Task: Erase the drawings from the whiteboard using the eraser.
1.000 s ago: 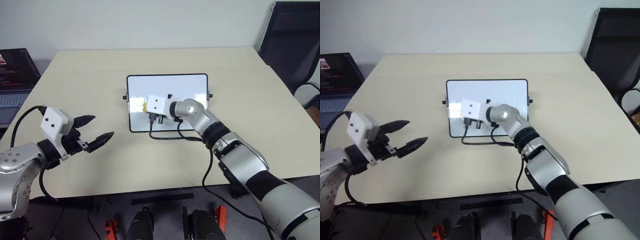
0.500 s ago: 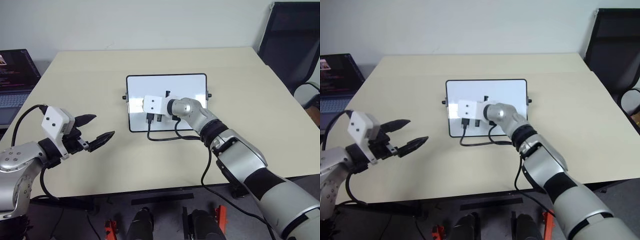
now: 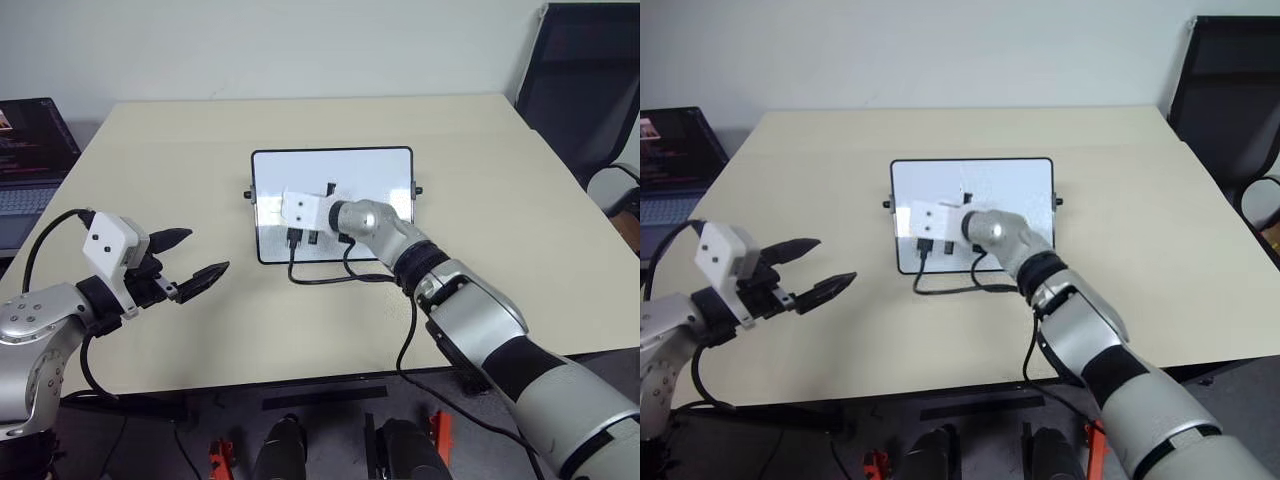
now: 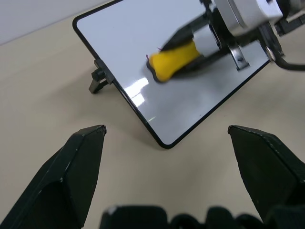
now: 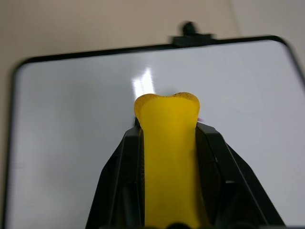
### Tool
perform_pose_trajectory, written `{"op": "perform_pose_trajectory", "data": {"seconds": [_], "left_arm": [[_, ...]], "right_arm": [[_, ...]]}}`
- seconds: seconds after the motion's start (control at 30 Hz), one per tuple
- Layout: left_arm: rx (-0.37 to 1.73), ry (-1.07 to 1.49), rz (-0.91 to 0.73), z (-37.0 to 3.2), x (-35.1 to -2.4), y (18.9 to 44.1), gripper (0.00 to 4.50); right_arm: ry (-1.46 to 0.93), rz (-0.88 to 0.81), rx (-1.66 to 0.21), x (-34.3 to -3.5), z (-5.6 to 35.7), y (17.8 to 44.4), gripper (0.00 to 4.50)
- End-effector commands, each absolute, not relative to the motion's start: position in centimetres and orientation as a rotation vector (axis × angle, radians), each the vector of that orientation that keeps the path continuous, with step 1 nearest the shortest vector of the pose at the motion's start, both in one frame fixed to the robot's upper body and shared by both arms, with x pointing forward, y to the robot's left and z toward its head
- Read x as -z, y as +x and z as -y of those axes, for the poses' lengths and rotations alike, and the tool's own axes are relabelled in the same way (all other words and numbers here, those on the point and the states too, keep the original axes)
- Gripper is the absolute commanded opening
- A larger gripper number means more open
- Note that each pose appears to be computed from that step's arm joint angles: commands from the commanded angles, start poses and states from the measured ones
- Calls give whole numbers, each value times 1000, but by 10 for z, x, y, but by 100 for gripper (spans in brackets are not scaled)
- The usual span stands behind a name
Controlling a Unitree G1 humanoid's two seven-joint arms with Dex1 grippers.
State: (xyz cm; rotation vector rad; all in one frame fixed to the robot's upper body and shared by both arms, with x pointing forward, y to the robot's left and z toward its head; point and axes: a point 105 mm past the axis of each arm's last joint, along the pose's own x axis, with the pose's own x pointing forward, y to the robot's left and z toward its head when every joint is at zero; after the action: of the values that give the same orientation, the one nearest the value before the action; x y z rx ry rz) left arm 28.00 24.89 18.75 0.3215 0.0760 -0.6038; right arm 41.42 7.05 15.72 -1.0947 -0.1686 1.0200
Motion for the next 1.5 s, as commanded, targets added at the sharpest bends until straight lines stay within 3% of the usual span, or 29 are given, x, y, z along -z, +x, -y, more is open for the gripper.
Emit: {"op": "perform_pose_trajectory", "data": {"seconds": [0.03, 0.2, 0.53, 0.77, 1.07, 1.2, 1.4, 1.5], "left_arm": [[577, 344, -37, -254, -198, 279, 450], [553, 352, -39, -260, -199, 281, 450], [547, 355, -41, -260, -199, 280, 450], [561, 350, -43, -257, -196, 281, 450], [568, 347, -41, -256, -197, 283, 450], [554, 339, -49, -262, -196, 281, 450], [525, 348, -65, -272, -194, 277, 450], [521, 348, -64, -272, -194, 275, 450]], "right_arm": [[-1091, 190, -969, -164, -70, 419, 111], [-1051, 269, -821, -193, -67, 431, 111], [-1141, 93, -990, -148, -61, 421, 111], [-1062, 217, -751, -195, -45, 444, 111], [-1223, 20, -905, -138, -17, 438, 111], [-1292, 29, -900, -137, -10, 439, 111], [-1310, 118, -794, -161, -6, 449, 111], [-1351, 42, -849, -148, 7, 448, 111]]}}
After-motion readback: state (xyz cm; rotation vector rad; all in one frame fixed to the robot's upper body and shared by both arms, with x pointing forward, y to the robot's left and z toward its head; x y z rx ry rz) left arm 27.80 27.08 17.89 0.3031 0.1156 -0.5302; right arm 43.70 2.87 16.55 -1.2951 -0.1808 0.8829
